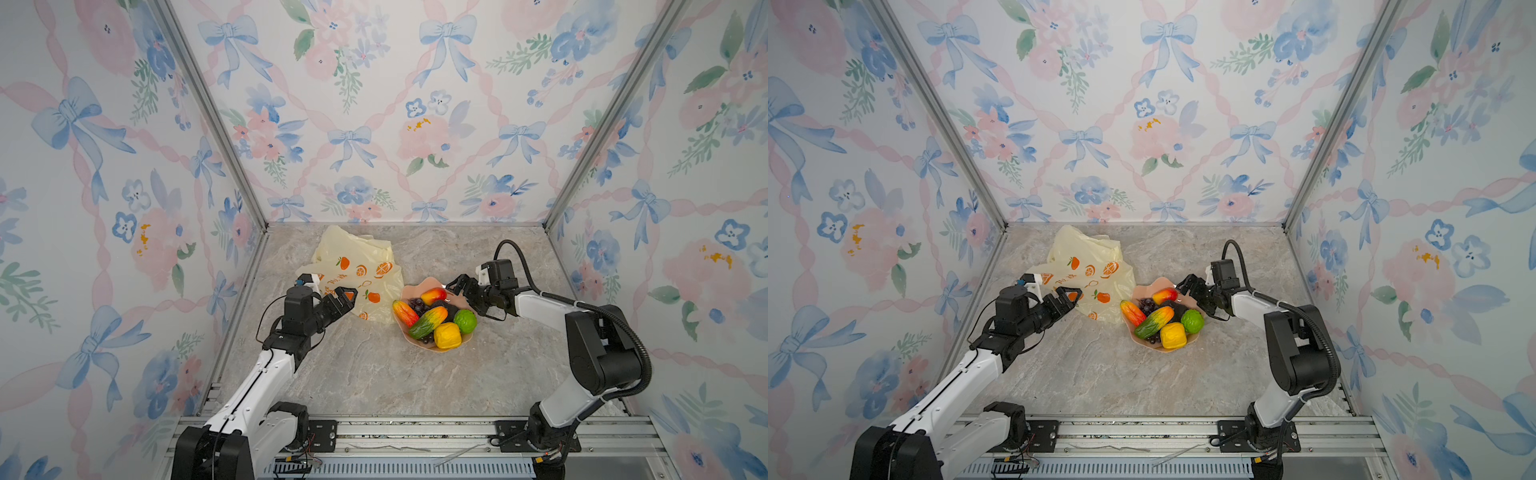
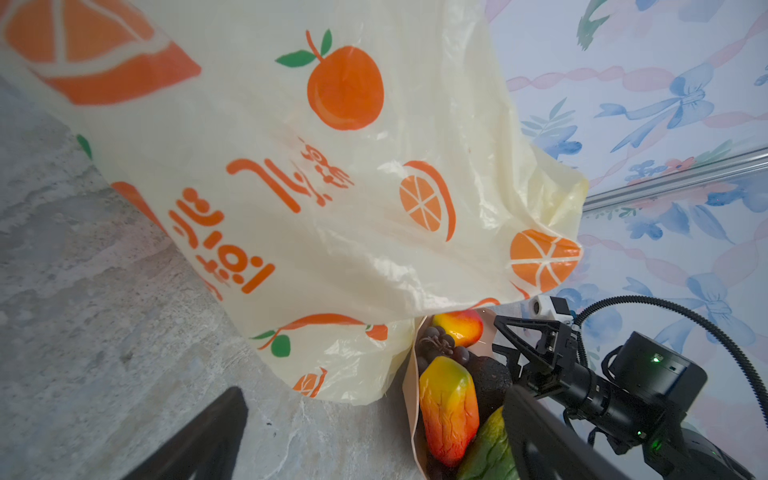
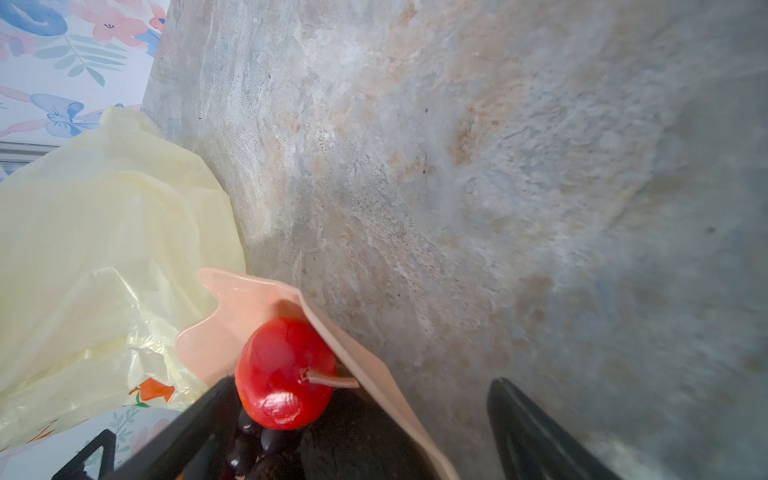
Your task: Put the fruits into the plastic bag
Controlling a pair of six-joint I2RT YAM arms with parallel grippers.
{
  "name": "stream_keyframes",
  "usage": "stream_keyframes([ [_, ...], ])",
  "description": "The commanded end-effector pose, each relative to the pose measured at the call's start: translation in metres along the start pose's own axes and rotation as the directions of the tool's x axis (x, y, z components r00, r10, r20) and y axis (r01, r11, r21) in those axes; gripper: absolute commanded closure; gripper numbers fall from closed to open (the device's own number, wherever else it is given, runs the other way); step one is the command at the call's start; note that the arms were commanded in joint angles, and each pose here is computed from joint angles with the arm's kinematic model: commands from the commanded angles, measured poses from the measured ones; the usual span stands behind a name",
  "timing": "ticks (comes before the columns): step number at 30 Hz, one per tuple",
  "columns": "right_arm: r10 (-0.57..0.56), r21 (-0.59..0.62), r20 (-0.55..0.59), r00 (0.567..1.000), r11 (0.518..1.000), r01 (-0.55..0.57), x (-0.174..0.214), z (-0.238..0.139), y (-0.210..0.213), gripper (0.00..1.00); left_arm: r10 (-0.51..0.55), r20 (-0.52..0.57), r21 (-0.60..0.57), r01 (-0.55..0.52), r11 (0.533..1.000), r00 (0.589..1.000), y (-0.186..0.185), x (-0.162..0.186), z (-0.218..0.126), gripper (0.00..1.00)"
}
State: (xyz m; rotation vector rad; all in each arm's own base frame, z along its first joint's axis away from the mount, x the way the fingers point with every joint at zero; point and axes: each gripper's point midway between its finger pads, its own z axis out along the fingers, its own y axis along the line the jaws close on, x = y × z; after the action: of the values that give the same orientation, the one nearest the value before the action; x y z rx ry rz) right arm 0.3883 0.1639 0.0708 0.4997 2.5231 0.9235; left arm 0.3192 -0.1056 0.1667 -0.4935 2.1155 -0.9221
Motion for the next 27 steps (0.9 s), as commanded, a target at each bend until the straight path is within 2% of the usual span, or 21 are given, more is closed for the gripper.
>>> stream_keyframes([
  [1,-0.030,0.000,0.012,0.999,1.000,0.030,-0.009,-0.002,0.005,0.04,0.058,0.024,0.061,-0.059,0.996,0.998,-0.029,-0.023,-0.001,0.02],
  [8,-0.033,0.036,0.033,0.999,0.999,0.032,-0.024,-0.018,-0.009,0.03,0.086,0.041,0.060,-0.088,0.994,0.995,-0.042,-0.036,-0.005,0.02],
  [12,-0.057,0.064,0.088,0.995,0.997,0.051,-0.051,-0.048,-0.009,0.03,0.073,0.044,0.056,-0.076,0.996,0.996,-0.038,-0.037,-0.009,0.02],
  [14,-0.113,0.078,0.109,0.988,0.991,0.104,-0.067,-0.061,0.000,0.03,0.068,0.049,0.053,-0.070,0.996,0.996,-0.035,-0.038,-0.012,0.02],
  [18,-0.195,0.069,0.130,0.972,0.980,0.187,-0.089,-0.082,0.039,0.03,0.057,0.072,0.053,-0.061,0.997,0.996,-0.032,-0.043,-0.021,0.02],
  [21,-0.247,0.014,0.135,0.960,0.969,0.247,-0.091,-0.090,0.081,0.02,0.041,0.076,0.055,-0.046,0.997,0.996,-0.028,-0.045,-0.025,0.02],
  [24,-0.316,-0.045,0.109,0.942,0.946,0.322,-0.075,-0.088,0.128,0.00,0.030,0.082,0.055,-0.035,0.998,0.996,-0.024,-0.046,-0.030,0.02],
  [27,-0.390,-0.069,0.049,0.920,0.917,0.392,-0.046,-0.075,0.165,0.04,0.018,0.086,0.056,-0.023,0.998,0.996,-0.020,-0.044,-0.035,0.02],
])
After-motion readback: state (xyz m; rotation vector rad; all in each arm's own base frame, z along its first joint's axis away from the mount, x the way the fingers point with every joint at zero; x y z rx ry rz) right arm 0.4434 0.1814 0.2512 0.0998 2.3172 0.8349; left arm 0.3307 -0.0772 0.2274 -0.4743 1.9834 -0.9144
